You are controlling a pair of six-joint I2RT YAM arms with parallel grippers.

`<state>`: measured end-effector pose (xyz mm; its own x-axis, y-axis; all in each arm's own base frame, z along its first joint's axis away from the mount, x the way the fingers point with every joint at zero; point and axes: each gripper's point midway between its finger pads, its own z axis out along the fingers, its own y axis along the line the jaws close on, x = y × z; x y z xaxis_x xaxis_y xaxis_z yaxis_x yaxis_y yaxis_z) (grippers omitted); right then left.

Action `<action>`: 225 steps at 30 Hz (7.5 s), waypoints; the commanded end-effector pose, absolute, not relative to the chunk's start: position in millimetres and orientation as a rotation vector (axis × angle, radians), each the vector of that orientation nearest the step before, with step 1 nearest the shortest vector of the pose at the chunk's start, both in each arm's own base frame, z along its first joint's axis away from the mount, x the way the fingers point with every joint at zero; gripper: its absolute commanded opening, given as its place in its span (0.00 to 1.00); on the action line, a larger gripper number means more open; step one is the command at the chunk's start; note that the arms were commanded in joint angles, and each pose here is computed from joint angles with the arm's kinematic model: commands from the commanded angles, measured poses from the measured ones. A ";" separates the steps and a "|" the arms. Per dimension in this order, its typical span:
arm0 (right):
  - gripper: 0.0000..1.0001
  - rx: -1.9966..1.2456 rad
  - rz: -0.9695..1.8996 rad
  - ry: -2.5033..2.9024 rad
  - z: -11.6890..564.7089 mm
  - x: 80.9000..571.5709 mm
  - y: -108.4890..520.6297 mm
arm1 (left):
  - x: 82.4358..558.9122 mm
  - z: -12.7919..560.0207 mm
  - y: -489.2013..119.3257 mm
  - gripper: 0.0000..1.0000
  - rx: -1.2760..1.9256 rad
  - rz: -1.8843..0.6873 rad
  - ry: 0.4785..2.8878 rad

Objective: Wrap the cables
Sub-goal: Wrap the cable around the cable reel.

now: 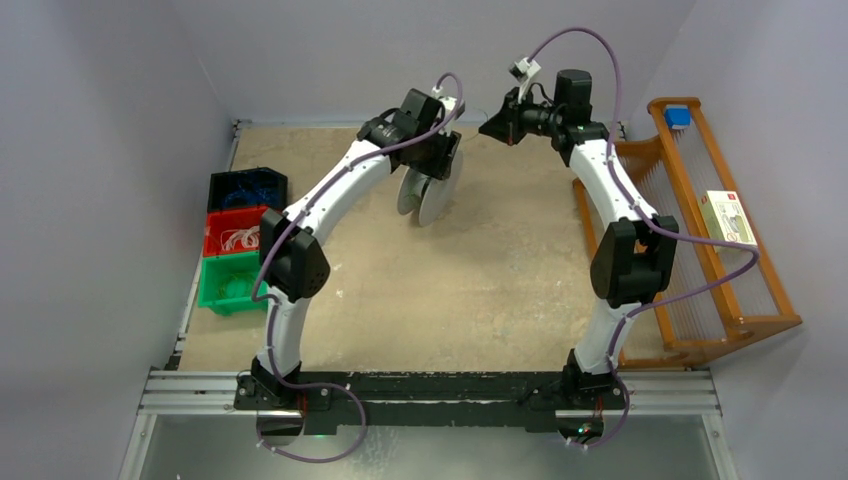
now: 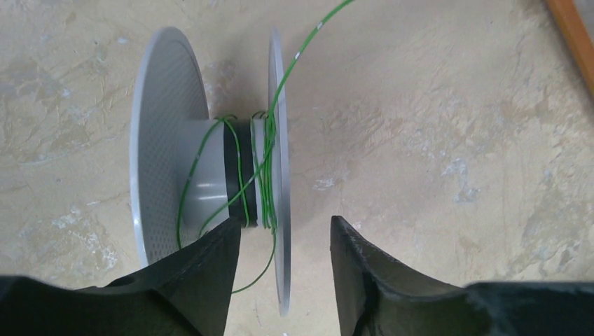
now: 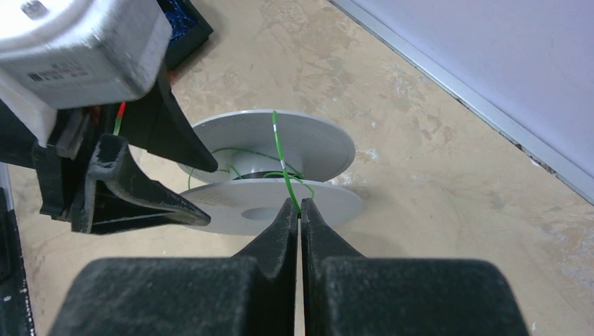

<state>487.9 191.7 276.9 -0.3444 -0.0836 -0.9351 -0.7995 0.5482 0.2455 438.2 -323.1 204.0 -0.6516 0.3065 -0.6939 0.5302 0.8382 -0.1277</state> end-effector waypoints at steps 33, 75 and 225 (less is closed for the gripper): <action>0.00 -0.699 0.868 1.775 290.0 478.1 222.6 | 417.8 233.2 -193.6 0.62 0.437 -0.157 2.292; 0.00 -0.875 0.723 1.767 287.3 413.9 239.9 | 306.0 183.2 -253.4 0.57 0.938 -0.582 2.514; 0.00 -0.976 1.246 2.214 47.3 330.5 342.2 | 451.2 133.1 -59.0 0.00 -0.645 -0.916 2.195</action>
